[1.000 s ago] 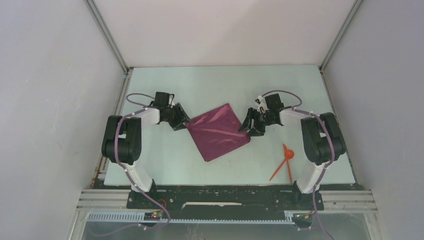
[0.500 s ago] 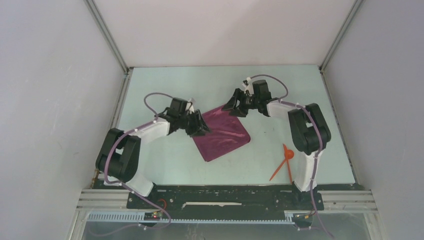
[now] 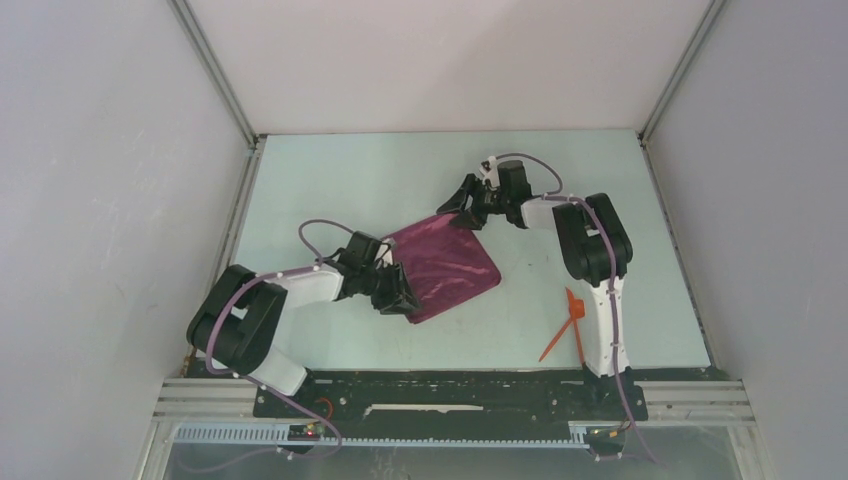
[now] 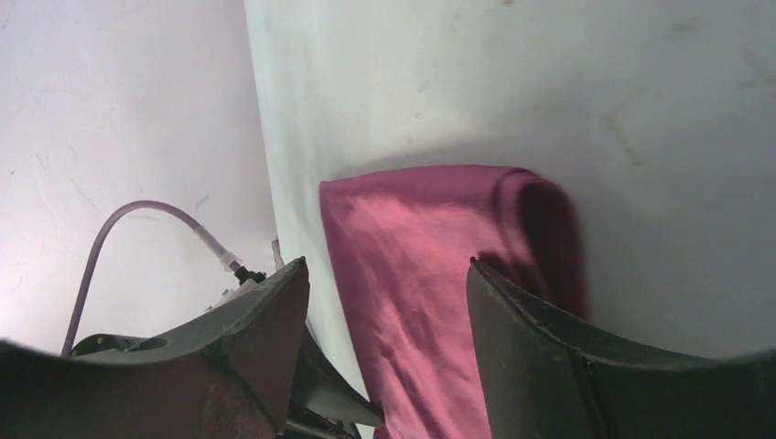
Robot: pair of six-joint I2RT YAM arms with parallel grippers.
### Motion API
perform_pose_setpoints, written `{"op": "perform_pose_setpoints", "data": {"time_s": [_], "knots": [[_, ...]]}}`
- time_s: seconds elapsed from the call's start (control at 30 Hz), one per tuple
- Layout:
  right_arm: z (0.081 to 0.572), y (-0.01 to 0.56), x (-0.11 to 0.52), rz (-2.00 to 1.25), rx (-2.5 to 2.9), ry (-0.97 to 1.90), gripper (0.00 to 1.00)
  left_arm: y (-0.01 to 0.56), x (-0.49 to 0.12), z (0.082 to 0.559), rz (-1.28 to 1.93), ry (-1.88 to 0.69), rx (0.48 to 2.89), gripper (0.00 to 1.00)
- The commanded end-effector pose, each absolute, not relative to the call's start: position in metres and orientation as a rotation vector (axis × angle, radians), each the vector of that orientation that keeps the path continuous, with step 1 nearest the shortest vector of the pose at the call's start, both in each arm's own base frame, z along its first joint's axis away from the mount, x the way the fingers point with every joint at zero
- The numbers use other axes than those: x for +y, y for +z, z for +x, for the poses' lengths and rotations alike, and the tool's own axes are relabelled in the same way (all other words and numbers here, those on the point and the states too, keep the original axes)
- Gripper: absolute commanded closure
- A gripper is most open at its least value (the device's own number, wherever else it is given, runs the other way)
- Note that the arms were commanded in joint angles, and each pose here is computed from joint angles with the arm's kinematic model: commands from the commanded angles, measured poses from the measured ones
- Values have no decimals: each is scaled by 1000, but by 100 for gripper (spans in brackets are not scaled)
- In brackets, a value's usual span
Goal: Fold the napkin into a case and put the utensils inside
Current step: Smooth out the square-folded napkin at the center of the board.
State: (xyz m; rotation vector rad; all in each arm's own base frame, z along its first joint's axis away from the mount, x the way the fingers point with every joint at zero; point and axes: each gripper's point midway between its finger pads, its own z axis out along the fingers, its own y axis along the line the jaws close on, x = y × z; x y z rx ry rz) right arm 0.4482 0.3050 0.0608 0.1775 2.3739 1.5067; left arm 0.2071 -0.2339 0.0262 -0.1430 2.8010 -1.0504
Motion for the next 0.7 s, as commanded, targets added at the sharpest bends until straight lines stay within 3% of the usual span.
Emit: {"op": "perform_pose_setpoints", "data": {"time_s": [0.0, 0.23, 0.4, 0.53, 0.67], "knots": [[467, 61, 297, 175, 2335, 1511, 29, 22, -228, 208, -120, -1007, 2782, 57], [447, 96, 283, 73, 2497, 1301, 27, 61, -225, 214, -42, -987, 2710, 48], [389, 115, 234, 81, 2649, 868, 24, 87, -223, 212, -22, -988, 2668, 41], [335, 106, 211, 114, 2777, 808, 35, 81, -222, 198, -89, -984, 2719, 46], [315, 98, 197, 151, 2794, 755, 44, 72, -221, 192, -108, -974, 2714, 52]]}}
